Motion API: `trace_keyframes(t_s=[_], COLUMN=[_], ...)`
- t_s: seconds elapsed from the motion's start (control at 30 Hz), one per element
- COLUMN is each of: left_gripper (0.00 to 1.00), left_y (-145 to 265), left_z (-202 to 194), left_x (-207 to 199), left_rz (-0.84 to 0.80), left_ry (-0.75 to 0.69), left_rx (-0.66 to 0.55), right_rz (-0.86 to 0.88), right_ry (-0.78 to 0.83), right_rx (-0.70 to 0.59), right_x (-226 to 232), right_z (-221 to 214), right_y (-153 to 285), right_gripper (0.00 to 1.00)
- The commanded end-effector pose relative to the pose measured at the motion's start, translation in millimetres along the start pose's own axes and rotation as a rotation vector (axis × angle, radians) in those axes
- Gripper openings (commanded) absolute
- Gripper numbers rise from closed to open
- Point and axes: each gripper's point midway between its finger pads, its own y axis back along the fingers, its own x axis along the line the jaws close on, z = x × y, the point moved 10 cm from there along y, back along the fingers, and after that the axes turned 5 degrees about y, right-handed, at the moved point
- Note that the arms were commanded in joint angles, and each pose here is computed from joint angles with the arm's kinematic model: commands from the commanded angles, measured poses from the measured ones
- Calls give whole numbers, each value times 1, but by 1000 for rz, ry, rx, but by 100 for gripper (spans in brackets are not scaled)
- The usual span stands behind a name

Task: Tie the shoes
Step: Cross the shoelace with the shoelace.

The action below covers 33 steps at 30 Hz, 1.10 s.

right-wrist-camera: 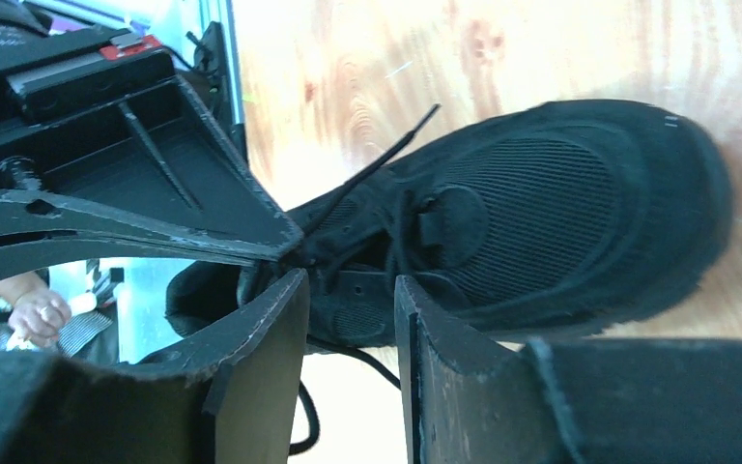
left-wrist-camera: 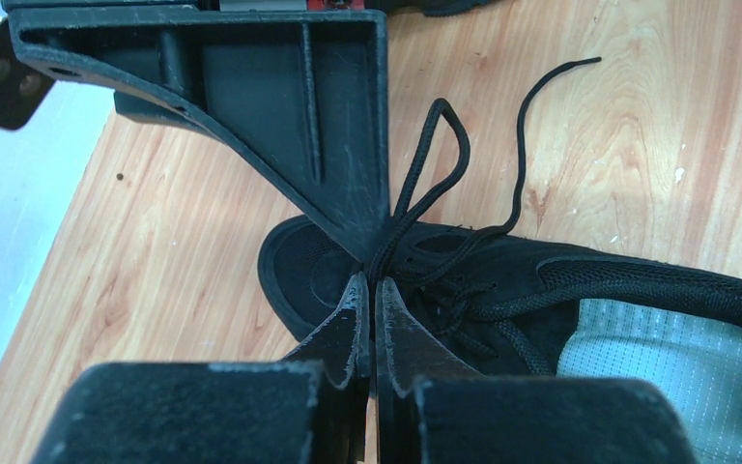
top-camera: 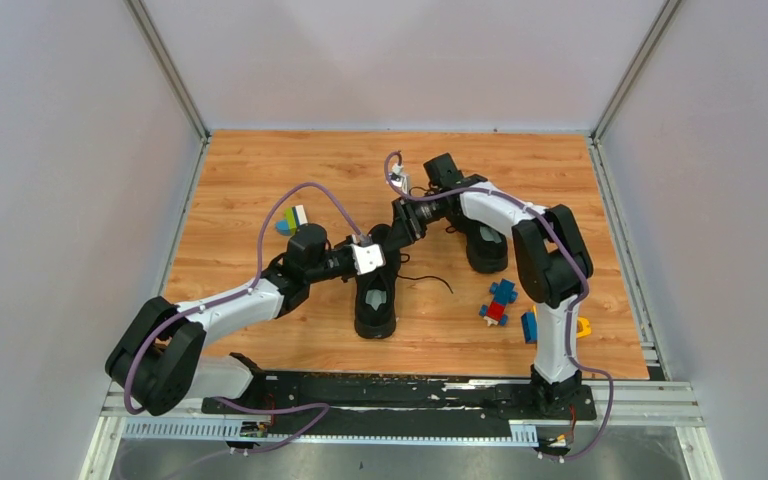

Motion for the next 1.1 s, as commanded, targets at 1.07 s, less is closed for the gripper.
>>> trace_keyframes(t_s=[1.07], left_gripper=[0], left_y=[4], left_z=[9], left_x=[2], left_rz=[39], left_ry=[-57], left_rx=[-78], right_rz=[74], right_ry=[2], right_rx=[-29], right_x=[-5], right_z=[5], right_y=[11], right_gripper=[36])
